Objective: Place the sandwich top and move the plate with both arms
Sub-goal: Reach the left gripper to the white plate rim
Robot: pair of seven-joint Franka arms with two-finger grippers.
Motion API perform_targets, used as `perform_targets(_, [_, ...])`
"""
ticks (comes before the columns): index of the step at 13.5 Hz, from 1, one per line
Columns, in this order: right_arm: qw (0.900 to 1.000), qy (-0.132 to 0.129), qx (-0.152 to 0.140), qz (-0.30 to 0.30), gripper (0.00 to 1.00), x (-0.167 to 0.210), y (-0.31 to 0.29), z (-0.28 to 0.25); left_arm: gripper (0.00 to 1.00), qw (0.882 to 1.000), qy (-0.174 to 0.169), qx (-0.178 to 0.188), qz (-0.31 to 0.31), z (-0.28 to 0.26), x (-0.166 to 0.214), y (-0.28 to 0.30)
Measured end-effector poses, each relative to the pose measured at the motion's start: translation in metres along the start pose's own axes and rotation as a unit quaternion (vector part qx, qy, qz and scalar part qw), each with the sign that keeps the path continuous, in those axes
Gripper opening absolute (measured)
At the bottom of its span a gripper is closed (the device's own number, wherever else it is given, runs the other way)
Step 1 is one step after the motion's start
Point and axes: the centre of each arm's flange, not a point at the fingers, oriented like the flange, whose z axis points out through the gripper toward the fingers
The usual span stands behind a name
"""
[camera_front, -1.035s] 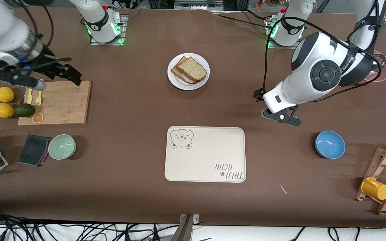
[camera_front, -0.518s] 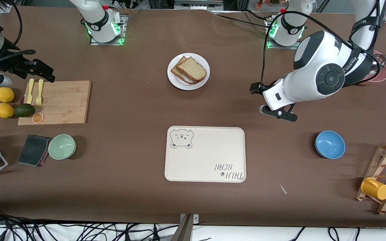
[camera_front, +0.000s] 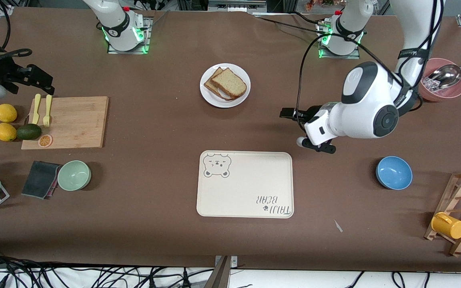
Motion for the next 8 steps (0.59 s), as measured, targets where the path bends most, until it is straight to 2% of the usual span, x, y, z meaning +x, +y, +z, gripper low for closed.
perform_targets(3, [1.000, 0.000, 0.001, -0.001, 1.00, 0.001, 0.012, 0.001, 1.00, 0.999, -0.002, -0.038, -0.015, 0.019, 0.012, -0.001])
perform_targets(8, [1.000, 0.000, 0.002, -0.021, 1.00, 0.001, 0.030, 0.001, 1.00, 0.998, -0.047, -0.049, -0.020, 0.078, 0.030, -0.030])
